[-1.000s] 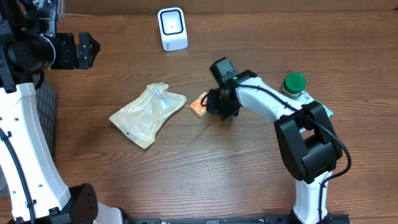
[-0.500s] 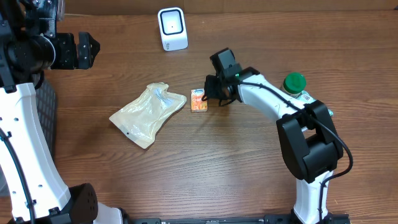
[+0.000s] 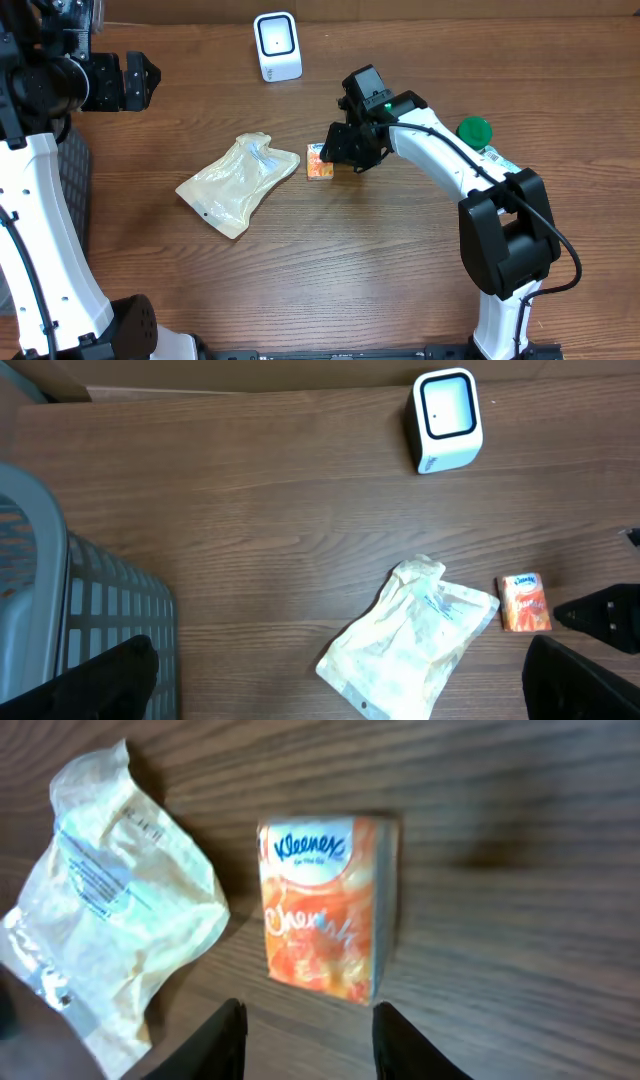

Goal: Scan the item barcode
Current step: 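Close the right gripper on the orange tissue pack, then lift the orange tissue pack and raise it with the right gripper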

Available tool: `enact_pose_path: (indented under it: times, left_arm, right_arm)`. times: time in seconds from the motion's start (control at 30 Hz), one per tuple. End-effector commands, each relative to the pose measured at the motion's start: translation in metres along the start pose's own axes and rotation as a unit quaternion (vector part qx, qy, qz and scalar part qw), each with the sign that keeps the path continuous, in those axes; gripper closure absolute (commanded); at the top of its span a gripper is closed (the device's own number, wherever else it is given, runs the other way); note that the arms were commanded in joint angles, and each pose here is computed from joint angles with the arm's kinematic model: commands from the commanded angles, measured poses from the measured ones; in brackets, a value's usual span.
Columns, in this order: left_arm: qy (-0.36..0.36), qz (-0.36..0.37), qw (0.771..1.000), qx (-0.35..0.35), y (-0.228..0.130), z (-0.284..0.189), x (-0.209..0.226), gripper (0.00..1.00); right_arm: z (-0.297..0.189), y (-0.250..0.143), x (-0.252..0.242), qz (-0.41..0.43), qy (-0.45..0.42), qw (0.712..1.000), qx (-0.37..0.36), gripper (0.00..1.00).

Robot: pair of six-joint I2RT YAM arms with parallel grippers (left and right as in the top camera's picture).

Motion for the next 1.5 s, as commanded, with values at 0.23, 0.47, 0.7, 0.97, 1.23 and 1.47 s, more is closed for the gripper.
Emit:
enact_pose_path:
  times: [0.23, 0.47, 0.7, 0.97, 1.23, 1.47]
  left_arm:
    - [-0.005, 0.006, 1.0, -0.003, 0.0, -0.002, 0.0, 0.0]
    - [-0.005, 0.006, 1.0, -0.003, 0.0, -0.002, 0.0, 0.0]
    - [-0.005, 0.006, 1.0, -0.003, 0.0, -0.002, 0.0, 0.0]
    - [-0.005, 0.006, 1.0, -0.003, 0.0, -0.002, 0.0, 0.0]
    - [-0.005, 0.006, 1.0, -0.003, 0.0, -0.002, 0.0, 0.01]
    - [-0.005, 0.006, 1.0, -0.003, 0.0, -0.002, -0.001, 0.0]
  right_arm:
    - [0.018, -0.013, -0.014, 0.054, 0.001, 0.998, -0.011, 0.65]
    - [0.033, -0.013, -0.02, 0.066, 0.001, 0.998, -0.014, 0.66]
    - [0.054, -0.019, -0.024, 0.086, 0.013, 0.996, 0.011, 0.75]
    - [0.056, -0.021, -0.027, 0.102, 0.007, 0.995, 0.014, 0.92]
    - [0.055, -0.026, -0.03, 0.11, 0.0, 0.994, 0.027, 0.96]
    - [0.014, -0.016, -0.018, 0.036, 0.137, 0.989, 0.037, 0.96]
Point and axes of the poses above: each gripper's point midway between its finger pads, its own z axis out along the fingers, its own x axis along the line the jaws close on, y = z × x, the point moved 4 cm from there along -z, back along the fingers, and after that the axes turned 11 degrees about -z, right-handed, at the moved point
